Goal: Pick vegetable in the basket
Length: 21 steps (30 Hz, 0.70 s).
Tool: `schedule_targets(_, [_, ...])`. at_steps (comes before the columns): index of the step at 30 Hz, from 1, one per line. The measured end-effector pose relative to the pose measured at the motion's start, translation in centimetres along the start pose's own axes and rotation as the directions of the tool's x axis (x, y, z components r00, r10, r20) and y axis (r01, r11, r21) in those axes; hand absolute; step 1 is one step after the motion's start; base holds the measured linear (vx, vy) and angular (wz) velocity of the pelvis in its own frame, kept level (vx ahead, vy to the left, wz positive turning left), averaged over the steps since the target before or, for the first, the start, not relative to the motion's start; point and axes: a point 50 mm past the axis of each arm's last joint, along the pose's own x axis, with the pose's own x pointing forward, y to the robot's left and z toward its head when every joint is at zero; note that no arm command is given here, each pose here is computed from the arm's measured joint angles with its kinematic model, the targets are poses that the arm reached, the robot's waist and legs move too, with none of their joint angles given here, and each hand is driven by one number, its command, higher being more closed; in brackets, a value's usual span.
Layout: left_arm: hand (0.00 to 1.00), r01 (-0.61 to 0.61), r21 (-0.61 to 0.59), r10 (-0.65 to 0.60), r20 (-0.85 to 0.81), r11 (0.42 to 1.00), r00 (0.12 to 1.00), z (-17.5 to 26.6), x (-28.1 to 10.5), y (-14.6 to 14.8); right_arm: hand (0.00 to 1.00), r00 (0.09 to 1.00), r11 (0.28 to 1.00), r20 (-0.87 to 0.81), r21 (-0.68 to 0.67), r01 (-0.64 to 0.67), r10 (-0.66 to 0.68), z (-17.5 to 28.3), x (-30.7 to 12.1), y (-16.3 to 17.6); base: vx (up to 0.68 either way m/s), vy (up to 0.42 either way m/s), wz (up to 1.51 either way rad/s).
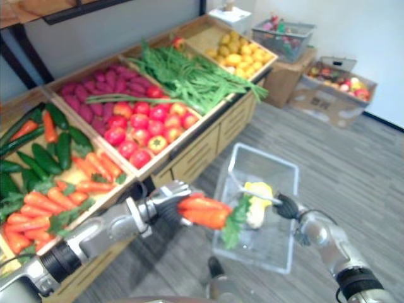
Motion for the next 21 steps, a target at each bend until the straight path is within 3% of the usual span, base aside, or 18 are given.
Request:
schedule_targets(6, [1.00, 0.090, -0.034, -0.088, 0.059, 0.995, 0.994, 1.0, 0.7, -1.2, 1.00, 0.984, 0.983, 0.158, -0.175, -0.059, 0.087, 3.7, 1.0, -1.7, 0.01, 0.032, -0.31])
schedule_targets(13, [1.00, 0.161, -0.040, -0.153, 0.158, 0.986, 0.975, 3.0, 2.4, -2.4, 1.00, 0.959, 0.946, 0.222, -0.307, -0.101, 0.174, 5.8, 1.4, -3.3, 0.01, 0.034, -0.19])
schedule_targets(21, [1.00, 0.214, -0.057, -0.195, 0.232, 0.975, 0.953, 4.9, 3.1, -3.6, 1.00, 0.932, 0.942, 0.313, -0.327, -0.075, 0.183, 8.6, 1.9, -4.7, -0.02, 0.038, -0.14])
